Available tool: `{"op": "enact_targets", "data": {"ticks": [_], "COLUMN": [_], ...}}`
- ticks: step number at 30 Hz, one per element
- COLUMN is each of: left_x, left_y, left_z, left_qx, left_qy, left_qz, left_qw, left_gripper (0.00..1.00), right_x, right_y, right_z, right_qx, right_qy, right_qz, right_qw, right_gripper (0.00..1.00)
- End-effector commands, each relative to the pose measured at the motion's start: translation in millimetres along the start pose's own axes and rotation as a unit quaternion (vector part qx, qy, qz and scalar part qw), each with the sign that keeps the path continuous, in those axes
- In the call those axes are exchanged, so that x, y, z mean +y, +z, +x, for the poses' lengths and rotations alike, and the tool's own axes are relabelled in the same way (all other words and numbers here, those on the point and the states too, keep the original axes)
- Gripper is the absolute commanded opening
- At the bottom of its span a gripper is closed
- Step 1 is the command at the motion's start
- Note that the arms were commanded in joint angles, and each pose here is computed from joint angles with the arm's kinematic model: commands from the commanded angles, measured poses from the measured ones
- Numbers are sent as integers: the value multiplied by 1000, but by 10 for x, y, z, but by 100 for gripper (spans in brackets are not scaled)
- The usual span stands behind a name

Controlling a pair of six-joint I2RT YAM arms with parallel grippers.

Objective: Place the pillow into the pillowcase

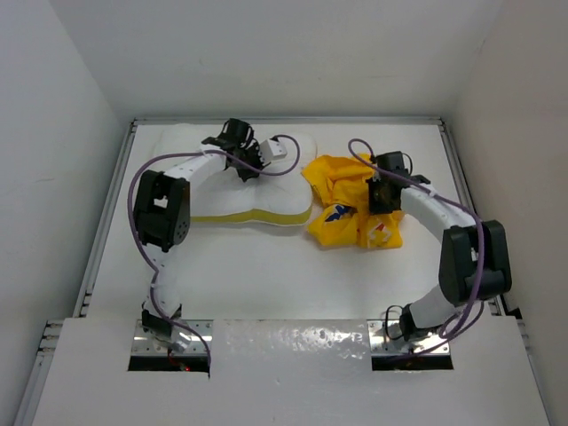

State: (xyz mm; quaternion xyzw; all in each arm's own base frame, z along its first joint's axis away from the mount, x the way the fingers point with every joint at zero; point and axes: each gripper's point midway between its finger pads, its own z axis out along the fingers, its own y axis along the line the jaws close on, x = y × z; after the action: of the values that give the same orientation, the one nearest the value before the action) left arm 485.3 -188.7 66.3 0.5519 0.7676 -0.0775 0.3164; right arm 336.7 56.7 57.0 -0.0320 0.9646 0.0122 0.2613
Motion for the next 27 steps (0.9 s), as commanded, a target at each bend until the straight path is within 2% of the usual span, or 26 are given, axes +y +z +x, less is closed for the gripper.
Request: {"op": "enact_targets", "data": {"ticks": [1, 2, 4, 6, 8, 9, 10, 12, 13, 15, 16, 17, 18, 19, 20, 21, 22, 23, 24, 25, 26, 27], "left_x": [-190, -326, -386, -580, -702, -726, -682, -697, -623, -592, -536, -535, -521, -481, -461, -439, -402, -377, -367, -346, -339, -334], "left_y": [-389, -475, -736, -893, -986, -996, -1019, -1014, -1024, -999, -1011, -1021, -1033, -1064, -1084, -1100, -1129, -1162, -1187, -1212, -1249, -1274], "left_z": [694, 948, 1014, 1109, 1078, 1025, 953, 893, 815, 747, 681, 631, 592, 523, 497, 473, 437, 424, 417, 446, 435, 460], "left_qx": [65, 88, 101, 118, 117, 107, 99, 90, 82, 73, 64, 54, 48, 37, 35, 31, 29, 27, 24, 22, 16, 16], "left_qy": [-58, -51, -25, -13, -7, -9, -9, -22, -23, -44, -45, -48, -48, -45, -45, -46, -46, -51, -55, -66, -69, -71], "left_qz": [23, 42, 39, 68, 98, 108, 106, 117, 109, 108, 102, 103, 101, 95, 91, 88, 82, 76, 74, 71, 69, 67], "left_qw": [996, 994, 994, 991, 988, 988, 989, 989, 990, 991, 992, 992, 993, 994, 994, 995, 995, 995, 995, 995, 995, 995], "left_gripper": [0, 0, 0, 2, 22, 27, 29, 27, 17, 13, 13, 14, 14, 14, 14, 14, 14, 13, 13, 12, 12, 12], "right_x": [-436, -500, -601, -641, -646, -652, -649, -703, -715, -679, -599, -492, -203, -27, 151, 381, 763, 947, 1181, 1348, 1421, 1474], "right_y": [-103, -150, -400, -645, -1146, -1343, -1748, -2145, -2446, -2922, -3002, -2857, -2819, -2451, -2691, -2013, -2157, -1974, -857, -1237, -998, -504], "right_z": [-531, -541, -614, -682, -870, -940, -1070, -1189, -1337, -1648, -1785, -1974, -2192, -2448, -2563, -2723, -3000, -3144, -2939, -3446, -3490, -3392], "right_qx": [-81, -90, -125, -147, -198, -220, -267, -316, -354, -426, -444, -439, -450, -423, -448, -392, -399, -378, -246, -301, -285, -245], "right_qy": [109, 115, 109, 90, 83, 83, 86, 97, 106, 115, 117, 111, 89, 83, 70, 56, 30, 28, 26, 49, 59, 68], "right_qz": [41, 47, 64, 73, 72, 73, 71, 84, 84, 67, 41, 13, -46, -68, -88, -94, -126, -137, -135, -174, -181, -177], "right_qw": [990, 988, 984, 982, 974, 969, 957, 940, 925, 895, 887, 891, 888, 900, 887, 913, 908, 915, 959, 936, 939, 951], "right_gripper": [0, 0, 0, 0, 0, 0, 0, 0, 0, 0, 0, 0, 0, 0, 0, 0, 0, 0, 10, 31, 58, 83]}}
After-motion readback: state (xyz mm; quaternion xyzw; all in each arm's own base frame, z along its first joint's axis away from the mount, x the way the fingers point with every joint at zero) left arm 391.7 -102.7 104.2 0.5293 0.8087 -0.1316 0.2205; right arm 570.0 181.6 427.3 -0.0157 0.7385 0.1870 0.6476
